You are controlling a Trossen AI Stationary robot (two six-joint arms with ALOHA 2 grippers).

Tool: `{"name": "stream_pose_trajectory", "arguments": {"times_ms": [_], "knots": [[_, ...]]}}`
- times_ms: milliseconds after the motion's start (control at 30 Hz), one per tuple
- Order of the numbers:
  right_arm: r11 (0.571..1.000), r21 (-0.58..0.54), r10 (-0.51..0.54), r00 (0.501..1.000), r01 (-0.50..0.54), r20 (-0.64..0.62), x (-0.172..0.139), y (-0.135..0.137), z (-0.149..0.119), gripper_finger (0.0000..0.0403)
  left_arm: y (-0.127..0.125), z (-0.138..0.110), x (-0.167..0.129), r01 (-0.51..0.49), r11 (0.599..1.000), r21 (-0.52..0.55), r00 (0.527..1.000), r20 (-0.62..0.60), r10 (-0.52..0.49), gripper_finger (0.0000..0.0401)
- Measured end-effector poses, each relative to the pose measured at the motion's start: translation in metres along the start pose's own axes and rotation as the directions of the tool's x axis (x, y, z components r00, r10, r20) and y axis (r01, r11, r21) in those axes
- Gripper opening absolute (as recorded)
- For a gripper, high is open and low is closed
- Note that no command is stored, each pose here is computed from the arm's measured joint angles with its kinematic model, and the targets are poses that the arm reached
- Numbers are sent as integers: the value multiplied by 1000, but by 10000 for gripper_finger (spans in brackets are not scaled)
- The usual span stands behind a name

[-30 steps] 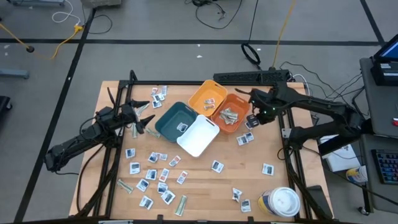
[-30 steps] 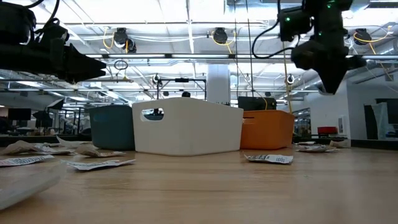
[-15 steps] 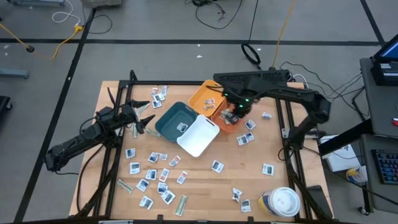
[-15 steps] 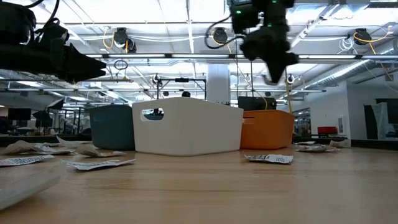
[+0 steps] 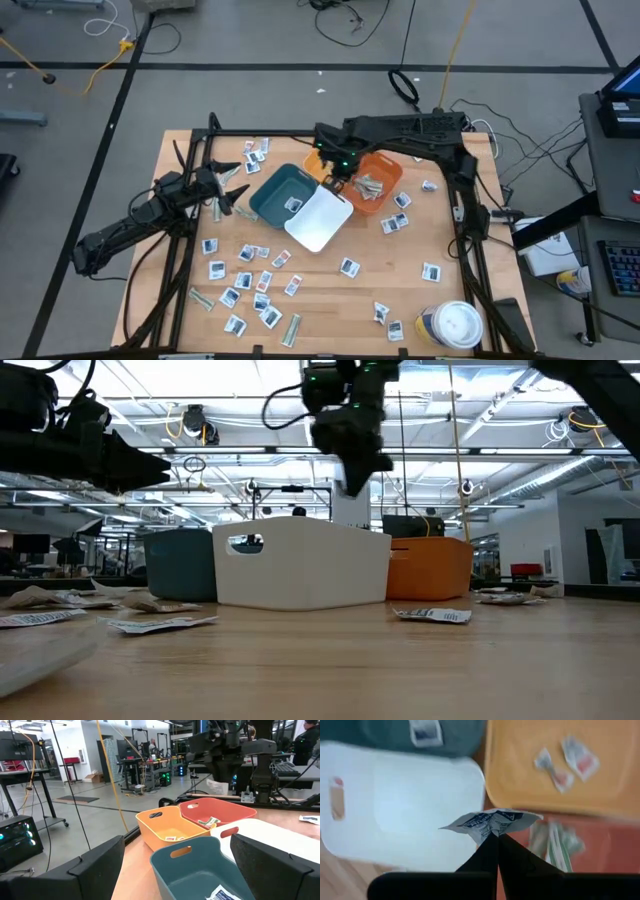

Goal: Pick & Place First Aid Supplies
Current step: Put the blue alcohol pad into the blue bin

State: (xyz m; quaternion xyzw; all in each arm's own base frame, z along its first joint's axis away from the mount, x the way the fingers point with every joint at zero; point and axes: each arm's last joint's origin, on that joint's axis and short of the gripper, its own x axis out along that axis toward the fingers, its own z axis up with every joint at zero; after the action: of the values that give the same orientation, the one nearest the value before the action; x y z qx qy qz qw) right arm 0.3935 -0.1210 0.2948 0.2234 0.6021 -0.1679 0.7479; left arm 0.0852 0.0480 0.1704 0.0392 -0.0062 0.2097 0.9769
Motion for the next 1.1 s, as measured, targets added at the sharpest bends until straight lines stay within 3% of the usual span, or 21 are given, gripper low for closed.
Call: {"name": "stream_pose_trajectory", "arguments": {"times_ms": [467,800,1000,1100], "knots": [[985,-152,120,965,-86,234,52,37,52,0,0,0,0,0,1000,0,1000,0,0,367],[972,-216,145,955,-88,260,84,53,59,0,0,0,0,-1,1000,0,1000,0,1,367],[963,-257,157,943,-81,293,80,55,61,4,0,0,0,0,1000,0,1000,-1,0,367],[964,-251,159,943,-85,293,82,55,62,25,0,0,0,0,1000,0,1000,-1,0,367]]}}
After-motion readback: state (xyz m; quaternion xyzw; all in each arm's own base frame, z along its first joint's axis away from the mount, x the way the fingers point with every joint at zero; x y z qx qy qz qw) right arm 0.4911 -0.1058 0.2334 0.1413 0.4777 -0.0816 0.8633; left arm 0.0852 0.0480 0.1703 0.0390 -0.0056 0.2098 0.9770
